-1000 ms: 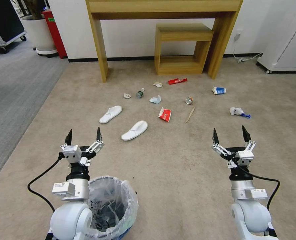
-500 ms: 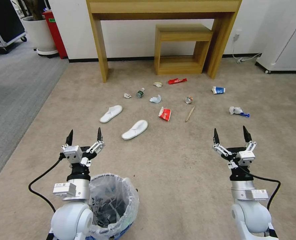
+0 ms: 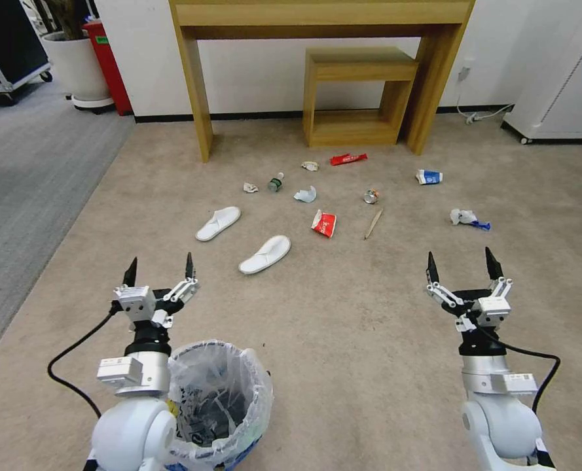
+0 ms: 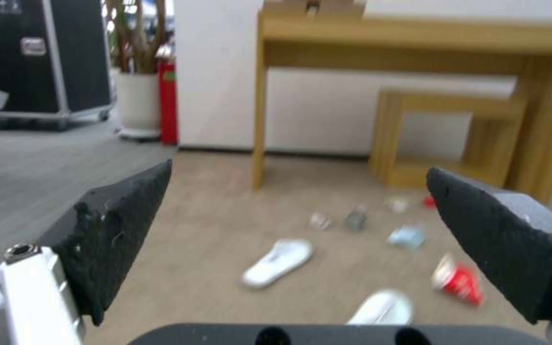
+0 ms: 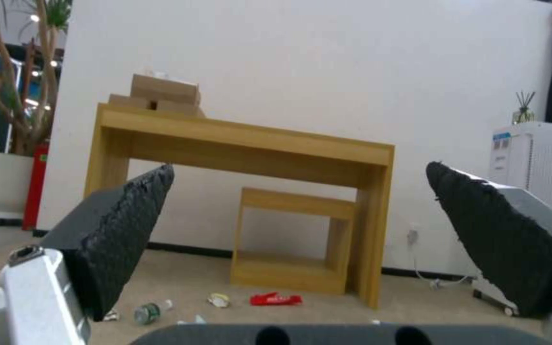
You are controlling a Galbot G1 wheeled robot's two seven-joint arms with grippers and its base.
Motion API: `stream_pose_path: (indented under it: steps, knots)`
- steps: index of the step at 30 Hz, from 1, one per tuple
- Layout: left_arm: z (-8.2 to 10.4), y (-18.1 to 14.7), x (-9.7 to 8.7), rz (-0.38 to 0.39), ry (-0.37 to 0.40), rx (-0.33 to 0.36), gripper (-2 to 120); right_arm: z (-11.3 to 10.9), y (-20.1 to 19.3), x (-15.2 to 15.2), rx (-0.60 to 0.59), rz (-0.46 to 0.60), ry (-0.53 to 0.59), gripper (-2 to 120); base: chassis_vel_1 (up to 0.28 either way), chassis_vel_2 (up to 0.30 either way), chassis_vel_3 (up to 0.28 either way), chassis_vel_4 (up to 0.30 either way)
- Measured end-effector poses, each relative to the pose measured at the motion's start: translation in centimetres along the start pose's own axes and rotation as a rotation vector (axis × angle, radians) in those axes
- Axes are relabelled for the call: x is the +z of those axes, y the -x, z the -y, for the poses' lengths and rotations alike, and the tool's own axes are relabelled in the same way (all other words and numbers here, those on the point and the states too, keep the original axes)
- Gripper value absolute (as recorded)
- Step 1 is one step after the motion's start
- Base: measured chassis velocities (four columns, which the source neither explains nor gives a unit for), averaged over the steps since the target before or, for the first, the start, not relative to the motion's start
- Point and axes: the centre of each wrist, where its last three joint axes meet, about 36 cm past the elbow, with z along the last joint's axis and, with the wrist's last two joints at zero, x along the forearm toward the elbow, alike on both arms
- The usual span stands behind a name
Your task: Pick up the trash bin and place the garbage on the floor into it.
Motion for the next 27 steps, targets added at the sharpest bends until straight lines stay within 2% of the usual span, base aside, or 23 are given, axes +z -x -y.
stream_pose_path:
  steps: [1,3,4,6,7,8,9,10,11,12,13,15,16,18,20,23,24,27]
  knots:
    - [-0.5,-0.1,-0.6,-0.027,0.017,-0.005,100,0.0,0.0,0.1,0.0,-0.002,0.0,100,0.0,0.0,0.0,0.0]
    - [-1.8,-0.3,-2.9,-0.105,0.054,-0.009,100,0.1,-0.2,0.3,0.001,-0.008,0.0,100,0.0,0.0,0.0,0.0]
    - [-1.8,-0.3,-2.9,-0.105,0.054,-0.009,100,0.1,-0.2,0.3,0.001,-0.008,0.0,100,0.0,0.0,0.0,0.0]
    - [-2.7,-0.4,-6.0,-0.19,0.038,0.013,100,0.0,-0.5,0.5,0.001,-0.012,0.003,100,0.0,0.0,0.0,0.0]
    - [-2.9,-0.4,-7.3,-0.263,0.013,0.028,100,-0.1,-0.5,0.6,0.0,-0.012,0.004,100,0.0,0.0,0.0,0.0]
    - [-3.0,-0.4,-8.0,-0.32,0.0,0.034,100,-0.2,-0.5,0.6,-0.002,-0.013,0.006,100,0.0,0.0,0.0,0.0]
    - [-3.0,-0.4,-8.0,-0.32,0.0,0.034,100,-0.2,-0.5,0.6,-0.002,-0.013,0.006,100,0.0,0.0,0.0,0.0]
    - [-2.8,-0.7,-9.2,-0.461,-0.036,0.048,100,-0.4,-0.6,0.6,-0.004,-0.013,0.008,100,0.0,0.0,0.0,0.0]
    - [-2.5,-0.9,-9.5,-0.512,-0.056,0.055,100,-0.4,-0.6,0.7,-0.005,-0.014,0.008,100,0.0,0.0,0.0,0.0]
    - [-2.5,-0.9,-9.5,-0.512,-0.056,0.055,100,-0.4,-0.6,0.7,-0.005,-0.014,0.008,100,0.0,0.0,0.0,0.0]
    - [-1.5,-1.7,-9.8,-0.632,-0.104,0.082,100,-0.4,-0.5,0.6,-0.007,-0.013,0.008,100,0.0,0.0,0.0,0.0]
    - [-0.4,-2.7,-9.6,-0.773,-0.134,0.101,100,-0.4,-0.5,0.5,-0.007,-0.014,0.006,100,0.0,0.0,0.0,0.0]
    - [-0.4,-2.7,-9.6,-0.773,-0.134,0.101,100,-0.4,-0.5,0.5,-0.007,-0.014,0.006,100,0.0,0.0,0.0,0.0]
    - [0.4,-3.4,-9.0,-0.856,-0.129,0.104,100,-0.1,-0.5,0.4,-0.003,-0.013,0.0,100,0.0,0.0,0.0,0.0]
    - [0.5,-3.6,-8.9,-0.864,-0.126,0.101,100,-0.1,-0.5,0.4,-0.002,-0.013,-0.001,100,0.0,0.0,0.0,0.0]
    - [0.5,-3.8,-7.1,-0.887,-0.105,0.044,100,0.1,-0.8,0.4,0.004,-0.015,-0.006,100,0.0,0.0,0.0,0.0]
    - [0.5,-3.8,-7.1,-0.887,-0.105,0.044,100,0.1,-0.8,0.4,0.004,-0.015,-0.006,100,0.0,0.0,0.0,0.0]
    - [-0.1,-3.4,-5.7,-0.896,-0.056,-0.003,100,0.2,-0.9,0.2,0.004,-0.012,-0.008,100,0.0,0.0,0.0,0.0]
